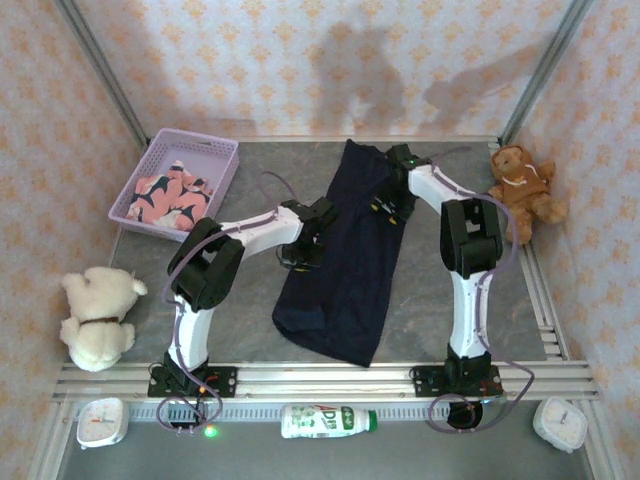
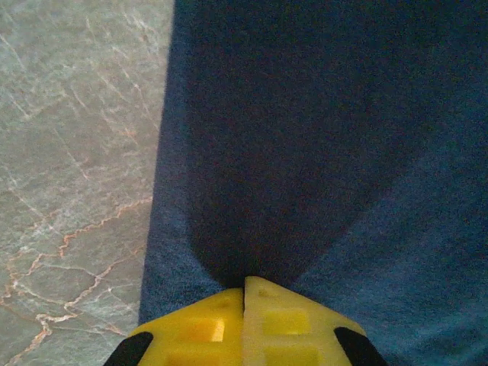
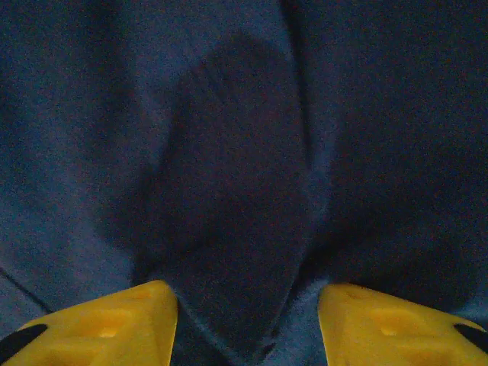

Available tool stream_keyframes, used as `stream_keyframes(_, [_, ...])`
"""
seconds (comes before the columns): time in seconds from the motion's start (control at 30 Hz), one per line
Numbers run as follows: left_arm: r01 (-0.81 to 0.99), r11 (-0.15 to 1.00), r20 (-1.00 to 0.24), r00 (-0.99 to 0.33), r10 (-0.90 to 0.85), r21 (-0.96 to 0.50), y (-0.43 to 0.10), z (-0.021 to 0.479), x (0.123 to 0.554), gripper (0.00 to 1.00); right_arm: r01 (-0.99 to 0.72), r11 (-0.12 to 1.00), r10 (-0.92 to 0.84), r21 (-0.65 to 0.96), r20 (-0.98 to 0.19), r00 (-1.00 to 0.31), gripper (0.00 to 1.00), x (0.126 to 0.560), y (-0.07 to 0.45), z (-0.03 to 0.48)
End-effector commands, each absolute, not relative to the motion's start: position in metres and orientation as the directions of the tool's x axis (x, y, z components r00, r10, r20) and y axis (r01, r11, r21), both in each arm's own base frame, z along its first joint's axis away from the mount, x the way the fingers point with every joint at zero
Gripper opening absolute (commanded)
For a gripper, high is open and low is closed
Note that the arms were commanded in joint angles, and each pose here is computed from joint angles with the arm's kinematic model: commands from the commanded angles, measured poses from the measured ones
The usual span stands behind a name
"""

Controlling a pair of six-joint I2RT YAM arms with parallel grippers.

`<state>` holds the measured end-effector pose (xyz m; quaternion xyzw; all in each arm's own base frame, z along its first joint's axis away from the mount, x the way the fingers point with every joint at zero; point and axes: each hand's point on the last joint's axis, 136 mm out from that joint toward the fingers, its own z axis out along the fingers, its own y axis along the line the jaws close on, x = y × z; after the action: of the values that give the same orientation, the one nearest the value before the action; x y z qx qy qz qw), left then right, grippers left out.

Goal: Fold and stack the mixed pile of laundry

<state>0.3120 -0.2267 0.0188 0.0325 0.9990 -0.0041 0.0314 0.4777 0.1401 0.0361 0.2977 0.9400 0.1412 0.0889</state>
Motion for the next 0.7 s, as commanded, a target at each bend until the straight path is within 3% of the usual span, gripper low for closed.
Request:
stream_keyframes(0.0, [0.021, 1.000, -0.008, -1.000, 0.021, -0.023, -0.238, -0.001, 0.288, 0.00, 0.511, 0.790, 0.569, 0.338, -0.095, -0.817, 0.52, 0.504, 0.147, 0.024])
stream_keyframes(0.17, [-0.002, 0.997, -0.038, -0.999, -0.005, -0.081, -0.275, 0.005, 0.284, 0.00, 0.451, 0.800, 0.523, 0.396, -0.091, -0.848, 0.51, 0.544, 0.167, 0.025])
stream_keyframes(0.33, [-0.003, 0.993, -0.129, -0.992, -0.018, -0.118, -0.299, 0.037, 0.313, 0.04, 0.377, 0.846, 0.459, 0.376, -0.158, -0.874, 0.52, 0.548, 0.163, 0.063])
stream_keyframes(0.47, [0.047, 0.991, -0.223, -0.975, 0.018, -0.126, -0.311, 0.075, 0.353, 0.13, 0.332, 0.890, 0.406, 0.311, -0.214, -0.888, 0.52, 0.518, 0.142, 0.103])
stream_keyframes(0.67, [0.019, 0.984, -0.317, -0.948, -0.037, -0.174, -0.308, 0.103, 0.421, 0.14, 0.305, 0.901, 0.372, 0.308, -0.188, -0.909, 0.52, 0.437, 0.128, 0.131])
